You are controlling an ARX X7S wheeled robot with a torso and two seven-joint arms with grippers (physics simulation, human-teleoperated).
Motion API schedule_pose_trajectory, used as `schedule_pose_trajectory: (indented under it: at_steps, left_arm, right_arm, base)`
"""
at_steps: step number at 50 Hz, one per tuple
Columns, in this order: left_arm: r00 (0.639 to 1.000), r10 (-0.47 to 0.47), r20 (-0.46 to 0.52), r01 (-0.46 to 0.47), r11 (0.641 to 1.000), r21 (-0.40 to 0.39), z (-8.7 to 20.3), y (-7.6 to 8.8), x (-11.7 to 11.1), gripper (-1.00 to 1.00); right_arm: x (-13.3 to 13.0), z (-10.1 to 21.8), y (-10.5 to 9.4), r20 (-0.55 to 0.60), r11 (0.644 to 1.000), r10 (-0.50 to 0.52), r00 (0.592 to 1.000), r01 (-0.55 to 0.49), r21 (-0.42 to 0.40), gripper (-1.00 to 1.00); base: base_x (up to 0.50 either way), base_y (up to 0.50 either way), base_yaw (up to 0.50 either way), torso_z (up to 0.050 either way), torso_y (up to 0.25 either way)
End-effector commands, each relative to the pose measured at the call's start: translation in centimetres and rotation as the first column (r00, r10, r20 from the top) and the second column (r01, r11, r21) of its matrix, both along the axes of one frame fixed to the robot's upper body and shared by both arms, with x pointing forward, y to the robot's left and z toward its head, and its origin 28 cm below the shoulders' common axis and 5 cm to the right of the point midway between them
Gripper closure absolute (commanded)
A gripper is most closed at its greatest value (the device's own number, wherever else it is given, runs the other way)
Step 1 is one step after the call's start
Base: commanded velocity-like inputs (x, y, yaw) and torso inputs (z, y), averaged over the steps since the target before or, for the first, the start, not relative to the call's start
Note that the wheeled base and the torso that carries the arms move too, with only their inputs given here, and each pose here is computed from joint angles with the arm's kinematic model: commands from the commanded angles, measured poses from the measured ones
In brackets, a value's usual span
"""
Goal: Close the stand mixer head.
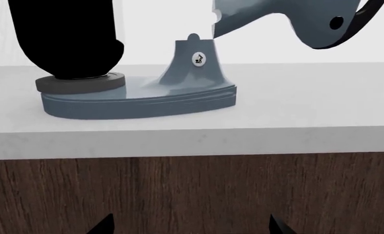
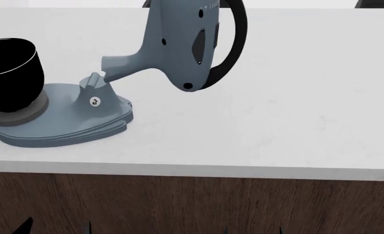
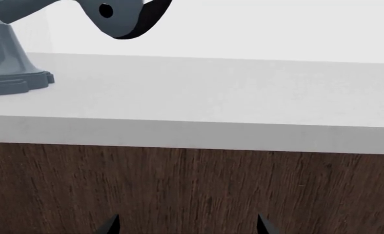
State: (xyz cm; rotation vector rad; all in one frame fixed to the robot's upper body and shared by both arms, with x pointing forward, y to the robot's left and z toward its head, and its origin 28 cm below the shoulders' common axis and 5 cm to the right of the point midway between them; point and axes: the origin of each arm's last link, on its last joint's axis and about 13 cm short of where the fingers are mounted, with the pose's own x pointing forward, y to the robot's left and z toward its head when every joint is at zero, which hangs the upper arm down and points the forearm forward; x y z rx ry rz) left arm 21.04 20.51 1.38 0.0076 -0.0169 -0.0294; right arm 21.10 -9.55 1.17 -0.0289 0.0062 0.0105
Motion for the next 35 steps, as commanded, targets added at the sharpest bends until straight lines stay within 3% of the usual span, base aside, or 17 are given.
schedule_pose_trajectory:
  at_steps: [1, 5, 11, 12, 15, 28, 35]
  left_arm:
    - [1.000, -0.001, -0.002, 0.001, 1.000, 0.006, -0.1, 0.0, 0.0, -1.00]
    - [0.999, 0.032, -0.010, -0.032, 0.999, -0.036, 0.3, 0.0, 0.1, -1.00]
    - [0.998, 0.058, -0.033, -0.059, 0.998, -0.024, 0.1, 0.1, 0.3, -1.00]
    - [0.999, 0.034, -0.041, -0.033, 0.999, 0.024, -0.3, -0.1, 0.4, -1.00]
    - [0.998, 0.061, -0.021, -0.059, 0.995, 0.083, -0.7, -0.4, 1.1, -1.00]
    - [0.993, 0.108, -0.052, -0.105, 0.992, 0.070, -0.5, 0.3, 1.0, -1.00]
    - [0.993, 0.118, -0.026, -0.115, 0.989, 0.089, 2.1, 0.5, 0.9, -1.00]
  right_arm:
    - [0.0, 0.1, 0.0, -0.002, 1.000, 0.000, 1.000, 0.000, -0.003, -1.00]
    - [0.0, 0.0, 0.0, -0.003, 1.000, -0.001, 1.000, 0.001, -0.001, -1.00]
    - [0.0, 0.0, 0.0, -0.003, 1.000, -0.003, 1.000, 0.003, 0.001, -1.00]
    - [-0.1, 0.1, 0.0, 0.013, 0.999, 0.012, 1.000, -0.012, -0.033, -1.00]
    - [0.2, -0.1, -0.3, 0.012, 1.000, -0.015, 1.000, 0.015, -0.009, -1.00]
    - [0.6, -0.2, -0.6, 0.004, 0.999, -0.051, 0.999, 0.051, -0.002, -1.00]
    - [1.2, 3.1, -0.6, 0.039, 0.998, -0.055, 0.998, 0.056, -0.027, -1.00]
  base:
    - [0.00, 0.00, 0.00, 0.050, 0.000]
    - [0.00, 0.00, 0.00, 0.018, 0.000]
    - [0.00, 0.00, 0.00, 0.000, 0.000]
    - [0.00, 0.00, 0.00, 0.000, 0.000]
    - [0.00, 0.00, 0.00, 0.000, 0.000]
    - [0.00, 0.00, 0.00, 0.000, 0.000]
    - [0.00, 0.00, 0.00, 0.000, 0.000]
